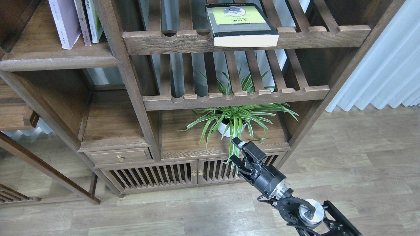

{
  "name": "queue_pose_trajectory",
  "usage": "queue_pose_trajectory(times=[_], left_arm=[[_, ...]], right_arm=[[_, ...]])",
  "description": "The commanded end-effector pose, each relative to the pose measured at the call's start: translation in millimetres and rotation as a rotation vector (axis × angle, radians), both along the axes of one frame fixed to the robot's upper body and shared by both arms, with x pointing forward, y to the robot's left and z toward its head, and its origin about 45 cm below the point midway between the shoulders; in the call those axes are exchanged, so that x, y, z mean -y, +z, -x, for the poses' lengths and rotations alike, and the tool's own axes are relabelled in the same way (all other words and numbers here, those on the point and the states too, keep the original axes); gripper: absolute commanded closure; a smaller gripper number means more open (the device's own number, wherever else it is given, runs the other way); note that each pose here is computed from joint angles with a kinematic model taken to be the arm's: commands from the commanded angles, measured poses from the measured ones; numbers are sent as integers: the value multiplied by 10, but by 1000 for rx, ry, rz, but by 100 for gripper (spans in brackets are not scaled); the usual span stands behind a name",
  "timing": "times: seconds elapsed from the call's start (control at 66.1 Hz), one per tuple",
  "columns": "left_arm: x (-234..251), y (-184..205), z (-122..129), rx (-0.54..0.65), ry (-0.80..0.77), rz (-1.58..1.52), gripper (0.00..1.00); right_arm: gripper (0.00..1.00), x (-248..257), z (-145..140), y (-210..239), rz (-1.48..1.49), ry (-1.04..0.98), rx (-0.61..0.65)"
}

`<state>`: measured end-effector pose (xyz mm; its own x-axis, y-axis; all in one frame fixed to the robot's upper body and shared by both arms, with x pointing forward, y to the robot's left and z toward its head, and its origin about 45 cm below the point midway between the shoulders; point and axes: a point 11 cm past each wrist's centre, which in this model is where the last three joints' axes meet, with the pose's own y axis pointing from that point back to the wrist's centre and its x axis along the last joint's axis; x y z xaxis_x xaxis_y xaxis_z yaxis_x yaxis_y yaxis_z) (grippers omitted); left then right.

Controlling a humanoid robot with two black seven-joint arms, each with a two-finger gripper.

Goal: Organize books on shelf
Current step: 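Insert the red book upright beside the standing books with the left gripper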

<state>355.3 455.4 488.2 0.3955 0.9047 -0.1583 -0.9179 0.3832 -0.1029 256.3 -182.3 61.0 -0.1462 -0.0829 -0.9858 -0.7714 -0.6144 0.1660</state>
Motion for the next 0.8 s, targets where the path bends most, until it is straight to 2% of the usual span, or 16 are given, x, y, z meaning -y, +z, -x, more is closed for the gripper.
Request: queue_pose_trajectory(times=[0.0, 0.318, 0.454, 0.787], left_arm=[[71, 43, -33, 20, -20, -7, 93], [54, 41, -55, 18, -15, -63, 93], [182, -78, -155, 8, -47, -49, 94], [160, -277, -379, -32, 98, -56, 94]], right_arm=[[1, -20, 10, -3, 0, 7, 0], [1, -41, 17, 0, 14, 23, 7], [1, -96, 26, 32, 6, 40, 18], [1, -148, 20, 52, 3, 56, 25]])
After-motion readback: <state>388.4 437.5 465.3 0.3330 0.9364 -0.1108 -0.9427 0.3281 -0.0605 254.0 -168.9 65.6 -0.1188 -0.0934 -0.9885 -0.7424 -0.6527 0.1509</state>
